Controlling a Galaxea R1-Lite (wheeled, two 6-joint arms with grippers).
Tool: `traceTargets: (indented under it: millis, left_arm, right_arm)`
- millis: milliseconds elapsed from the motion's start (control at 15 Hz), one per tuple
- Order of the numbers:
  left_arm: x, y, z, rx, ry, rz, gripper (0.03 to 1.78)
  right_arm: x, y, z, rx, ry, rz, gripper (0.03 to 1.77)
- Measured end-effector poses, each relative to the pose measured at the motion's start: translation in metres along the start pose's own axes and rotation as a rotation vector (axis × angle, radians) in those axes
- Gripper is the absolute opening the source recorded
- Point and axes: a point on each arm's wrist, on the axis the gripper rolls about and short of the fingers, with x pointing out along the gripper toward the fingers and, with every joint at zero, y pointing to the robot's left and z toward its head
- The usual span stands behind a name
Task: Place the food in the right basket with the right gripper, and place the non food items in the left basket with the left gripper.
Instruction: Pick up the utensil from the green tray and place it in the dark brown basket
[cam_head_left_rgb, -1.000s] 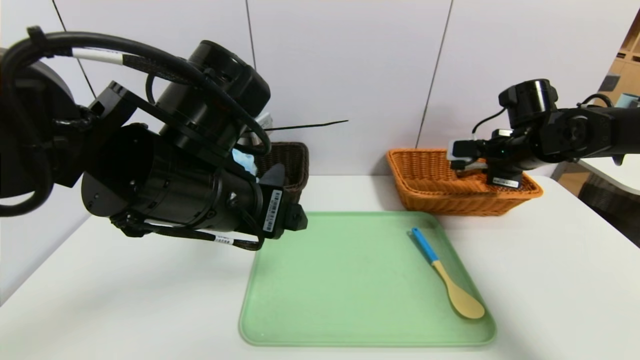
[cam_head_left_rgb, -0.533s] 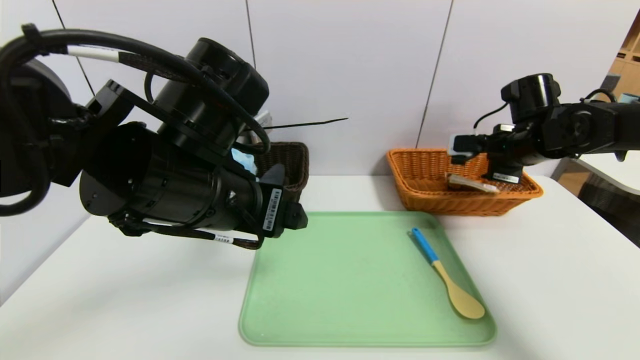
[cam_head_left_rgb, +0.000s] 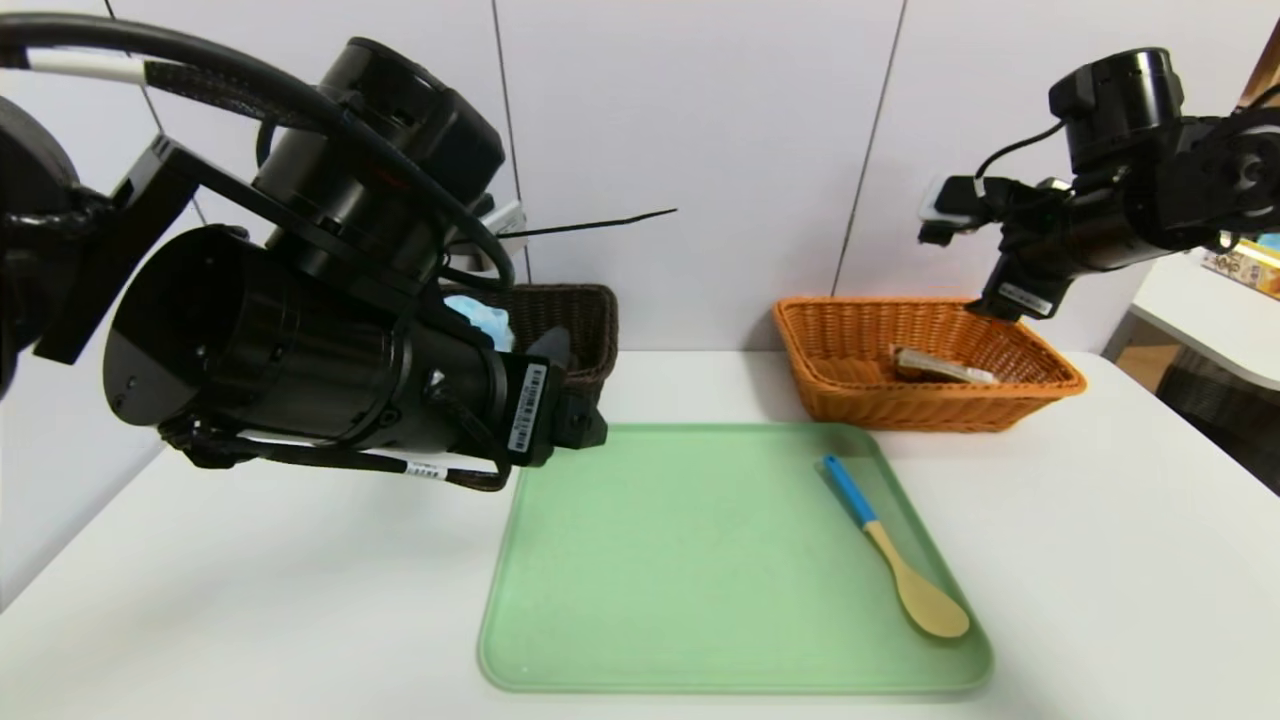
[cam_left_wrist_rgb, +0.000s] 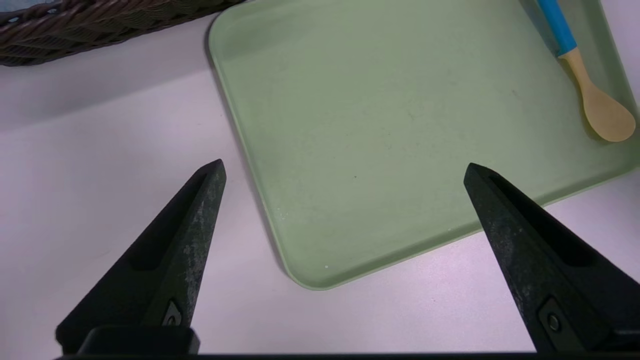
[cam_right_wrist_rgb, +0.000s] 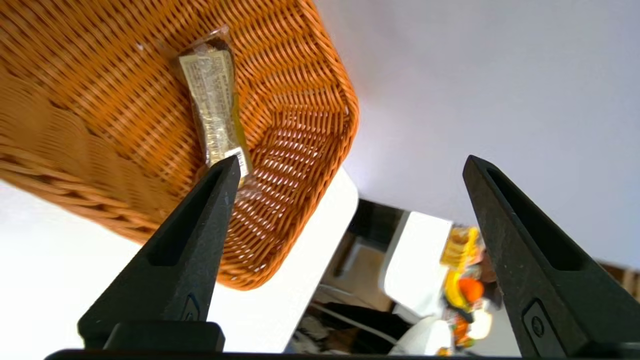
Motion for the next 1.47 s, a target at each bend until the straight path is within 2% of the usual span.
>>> traceTargets:
  millis: [267,400,667,800,933,1200,1467]
  left_arm:
    - [-0.003,0.001,0.001,0.000,-0.009,-0.004,1.69]
    - [-0.004,0.001,0.001,-0.002,-0.011,-0.005,1.69]
    - [-0.001,-0.002,0.004,-0.008,-0.035,-0.018,1.69]
    - [0.002,-0.010,0.007,-0.004,-0.072,-0.049,1.69]
    - [0.007,-0.019,0.007,0.003,-0.080,-0.070,1.69]
    - [0.018,-0.049,-0.001,-0.004,-0.074,-0.141,1.69]
    - [0.037,-0.081,-0.009,-0.030,-0.086,-0.212,1.69]
  right_arm:
    - [-0.029,-0.004,-0.004,0.195,0.003,0.023,1.61]
    - [-0.042,-0.005,-0.007,0.314,0.007,0.030,1.63]
    - [-0.065,-0.005,-0.008,0.621,-0.015,0.018,1.66]
    - [-0.076,0.002,-0.015,0.773,0.001,0.027,1.67]
    - [-0.087,0.009,-0.024,0.897,0.022,0.033,1.68]
    - [-0.107,0.027,-0.043,1.071,0.060,0.048,1.69]
    - [-0.128,0.043,-0.057,1.089,0.072,0.059,1.69]
